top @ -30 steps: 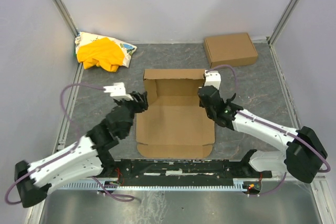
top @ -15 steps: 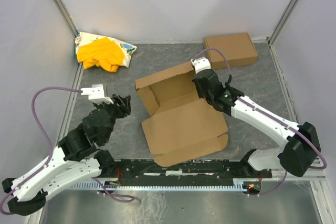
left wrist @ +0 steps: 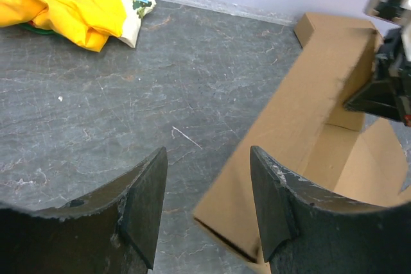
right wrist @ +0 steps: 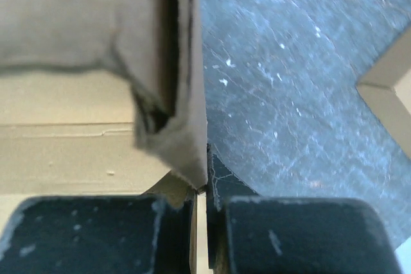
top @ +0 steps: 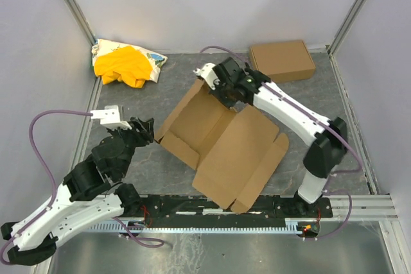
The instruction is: Fold the paper box
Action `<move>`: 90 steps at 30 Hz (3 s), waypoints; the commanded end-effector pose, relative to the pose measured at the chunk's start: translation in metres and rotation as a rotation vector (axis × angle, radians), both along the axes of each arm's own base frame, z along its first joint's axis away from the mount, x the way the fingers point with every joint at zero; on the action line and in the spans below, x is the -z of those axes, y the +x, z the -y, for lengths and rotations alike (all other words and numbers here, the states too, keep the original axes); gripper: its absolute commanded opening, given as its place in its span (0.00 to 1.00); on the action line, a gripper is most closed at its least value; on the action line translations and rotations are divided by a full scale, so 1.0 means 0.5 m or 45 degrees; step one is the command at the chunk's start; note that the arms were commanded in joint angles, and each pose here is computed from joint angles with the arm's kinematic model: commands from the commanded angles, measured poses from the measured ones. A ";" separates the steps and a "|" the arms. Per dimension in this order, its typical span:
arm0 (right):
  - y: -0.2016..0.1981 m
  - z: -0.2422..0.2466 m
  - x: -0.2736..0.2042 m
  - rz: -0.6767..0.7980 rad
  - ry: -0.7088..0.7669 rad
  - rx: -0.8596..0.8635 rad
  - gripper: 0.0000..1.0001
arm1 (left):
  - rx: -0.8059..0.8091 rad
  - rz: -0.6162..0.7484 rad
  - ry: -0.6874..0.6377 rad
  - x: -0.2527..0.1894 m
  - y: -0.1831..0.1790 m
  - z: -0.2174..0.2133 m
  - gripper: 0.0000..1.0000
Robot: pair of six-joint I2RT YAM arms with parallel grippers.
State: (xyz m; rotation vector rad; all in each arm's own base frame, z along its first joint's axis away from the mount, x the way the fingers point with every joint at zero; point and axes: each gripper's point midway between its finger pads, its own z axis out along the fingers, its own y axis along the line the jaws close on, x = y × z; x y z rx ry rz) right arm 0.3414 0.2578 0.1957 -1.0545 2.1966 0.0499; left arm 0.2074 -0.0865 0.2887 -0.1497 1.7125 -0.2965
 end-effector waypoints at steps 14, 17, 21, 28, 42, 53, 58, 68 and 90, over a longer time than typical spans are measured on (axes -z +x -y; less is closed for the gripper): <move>0.055 -0.101 0.039 -0.209 -0.237 -0.407 0.65 | -0.067 0.064 0.003 -0.026 -0.023 -0.061 0.61; 0.042 -0.118 -0.005 -0.134 -0.098 -0.428 0.67 | -0.081 0.058 0.016 -0.023 -0.022 -0.064 0.61; -0.011 -0.140 -0.063 -0.060 0.152 -0.492 0.70 | -0.109 0.063 0.020 -0.022 -0.022 -0.074 0.61; -0.232 -0.257 0.020 -0.201 0.454 -0.671 0.68 | -0.240 0.087 0.016 -0.002 -0.027 -0.120 0.61; -0.315 -0.407 0.222 -0.213 0.209 -0.605 0.61 | -0.265 0.133 -0.094 0.014 -0.043 -0.145 0.60; -0.409 -0.390 0.266 -0.546 0.102 -0.886 0.02 | -0.246 0.131 -0.084 0.016 -0.042 -0.139 0.60; -0.437 -0.334 0.267 -0.783 0.038 -0.993 0.02 | -0.236 0.132 -0.082 0.017 -0.042 -0.136 0.60; -0.457 -0.154 0.284 -0.588 -0.171 -1.506 0.09 | -0.234 0.141 -0.095 0.015 -0.044 -0.139 0.60; -0.408 -0.058 0.260 -0.186 -0.310 -1.784 0.21 | -0.217 0.140 -0.087 0.017 -0.043 -0.133 0.59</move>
